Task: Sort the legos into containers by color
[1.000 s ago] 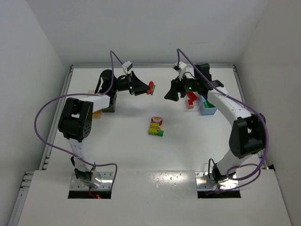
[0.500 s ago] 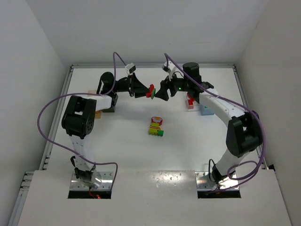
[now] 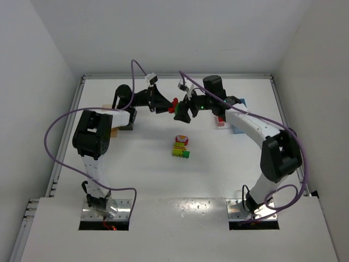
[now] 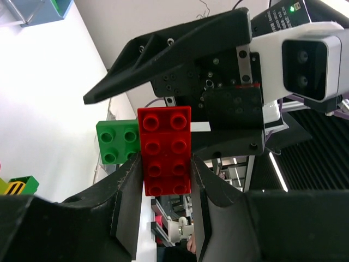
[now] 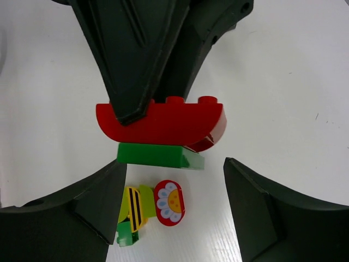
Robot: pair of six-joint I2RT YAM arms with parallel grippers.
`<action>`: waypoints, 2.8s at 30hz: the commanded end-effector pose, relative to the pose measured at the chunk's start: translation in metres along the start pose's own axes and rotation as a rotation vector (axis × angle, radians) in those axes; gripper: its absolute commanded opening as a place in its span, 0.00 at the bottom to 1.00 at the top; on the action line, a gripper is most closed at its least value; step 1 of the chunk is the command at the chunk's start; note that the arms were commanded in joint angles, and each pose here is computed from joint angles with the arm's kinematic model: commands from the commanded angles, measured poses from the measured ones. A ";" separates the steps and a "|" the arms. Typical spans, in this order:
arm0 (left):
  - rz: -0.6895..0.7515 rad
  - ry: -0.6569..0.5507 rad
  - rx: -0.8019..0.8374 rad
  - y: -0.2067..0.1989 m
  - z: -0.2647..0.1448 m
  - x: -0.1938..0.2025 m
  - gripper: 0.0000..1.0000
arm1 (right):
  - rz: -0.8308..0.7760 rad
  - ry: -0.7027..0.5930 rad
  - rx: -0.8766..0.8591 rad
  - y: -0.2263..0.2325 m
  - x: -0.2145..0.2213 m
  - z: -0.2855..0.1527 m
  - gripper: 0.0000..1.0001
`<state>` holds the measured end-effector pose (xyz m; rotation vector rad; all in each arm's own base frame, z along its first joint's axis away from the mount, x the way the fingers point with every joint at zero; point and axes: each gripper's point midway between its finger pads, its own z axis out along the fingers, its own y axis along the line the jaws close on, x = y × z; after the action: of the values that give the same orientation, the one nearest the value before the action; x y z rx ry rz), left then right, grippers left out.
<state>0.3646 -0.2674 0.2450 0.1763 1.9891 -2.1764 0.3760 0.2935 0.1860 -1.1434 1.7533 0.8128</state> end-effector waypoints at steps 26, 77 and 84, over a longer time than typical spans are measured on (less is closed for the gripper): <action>0.180 -0.221 -0.017 -0.004 -0.018 -0.057 0.00 | -0.119 -0.062 0.171 0.003 -0.023 -0.051 0.00; 0.795 0.041 -0.337 0.068 0.212 -0.064 0.03 | 0.748 0.255 1.036 -0.184 0.172 -0.220 0.60; 0.751 -0.001 -0.325 0.089 0.230 -0.066 0.04 | 0.748 0.130 1.025 -0.184 0.130 -0.226 0.78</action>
<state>0.4474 -0.4851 0.1746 0.7684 1.9165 -1.3552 0.4336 -0.0180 0.0977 0.1203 2.4235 0.0790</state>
